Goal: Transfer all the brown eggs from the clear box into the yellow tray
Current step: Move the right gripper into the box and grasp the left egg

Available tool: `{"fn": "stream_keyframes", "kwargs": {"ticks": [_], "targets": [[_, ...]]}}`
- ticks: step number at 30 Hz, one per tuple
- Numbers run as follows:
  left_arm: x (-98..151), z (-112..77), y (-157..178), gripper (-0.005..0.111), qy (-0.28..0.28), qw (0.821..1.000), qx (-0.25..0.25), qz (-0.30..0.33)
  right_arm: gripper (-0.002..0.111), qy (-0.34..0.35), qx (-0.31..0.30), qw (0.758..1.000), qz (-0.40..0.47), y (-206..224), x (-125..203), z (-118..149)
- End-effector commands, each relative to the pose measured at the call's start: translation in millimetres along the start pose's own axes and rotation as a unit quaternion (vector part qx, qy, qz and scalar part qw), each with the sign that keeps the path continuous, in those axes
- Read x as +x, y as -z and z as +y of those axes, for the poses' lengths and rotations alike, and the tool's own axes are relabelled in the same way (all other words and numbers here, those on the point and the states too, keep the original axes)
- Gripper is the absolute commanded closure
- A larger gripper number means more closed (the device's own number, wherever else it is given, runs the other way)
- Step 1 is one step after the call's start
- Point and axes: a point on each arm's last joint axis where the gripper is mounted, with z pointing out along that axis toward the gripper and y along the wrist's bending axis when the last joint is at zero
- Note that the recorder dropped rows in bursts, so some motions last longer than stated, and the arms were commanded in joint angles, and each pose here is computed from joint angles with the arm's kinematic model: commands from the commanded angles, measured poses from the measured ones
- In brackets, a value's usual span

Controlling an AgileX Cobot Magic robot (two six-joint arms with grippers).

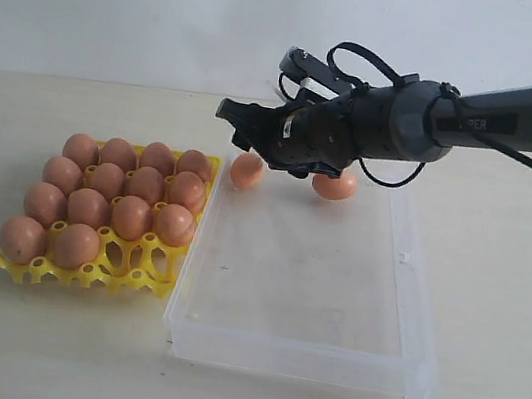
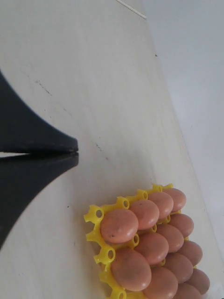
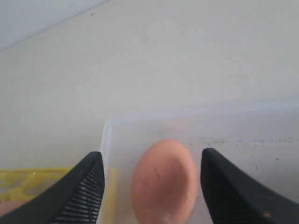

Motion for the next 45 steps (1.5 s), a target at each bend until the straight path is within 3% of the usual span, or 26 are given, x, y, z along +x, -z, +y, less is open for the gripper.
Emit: {"fn": "stream_keyframes", "kwargs": {"ticks": [1, 16, 18, 22, 23, 31, 36, 45], "targets": [[-2, 0.3, 1, 0.107, 0.002, 1.000, -0.001, -0.007, 0.050, -0.001, -0.001, 1.000, -0.004, -6, -3, -1], [-2, 0.3, 1, 0.107, 0.002, 1.000, -0.001, -0.007, 0.053, -0.007, 0.008, 1.000, 0.012, -21, 12, -10], [-2, 0.3, 1, 0.107, 0.002, 1.000, -0.001, -0.007, 0.064, -0.008, 0.013, 1.000, 0.016, -21, 13, -11], [-2, 0.3, 1, 0.107, 0.002, 1.000, -0.001, -0.007, 0.103, 0.028, 0.030, 0.999, 0.034, -17, 14, -11], [-2, 0.3, 1, 0.107, 0.002, 1.000, -0.001, -0.007, 0.108, 0.041, 0.035, 0.998, 0.039, -14, 13, -10], [-2, 0.3, 1, 0.107, 0.002, 1.000, -0.001, -0.007, 0.108, 0.129, 0.044, 0.990, 0.047, 30, -7, 9], [-2, 0.3, 1, 0.107, 0.002, 1.000, -0.001, -0.007, 0.108, 0.190, -0.019, 0.982, -0.002, 72, 0, 27], [-2, 0.3, 1, 0.107, 0.002, 1.000, -0.001, -0.007, 0.108, 0.242, -0.100, 0.962, -0.079, 130, 23, 27]]}}
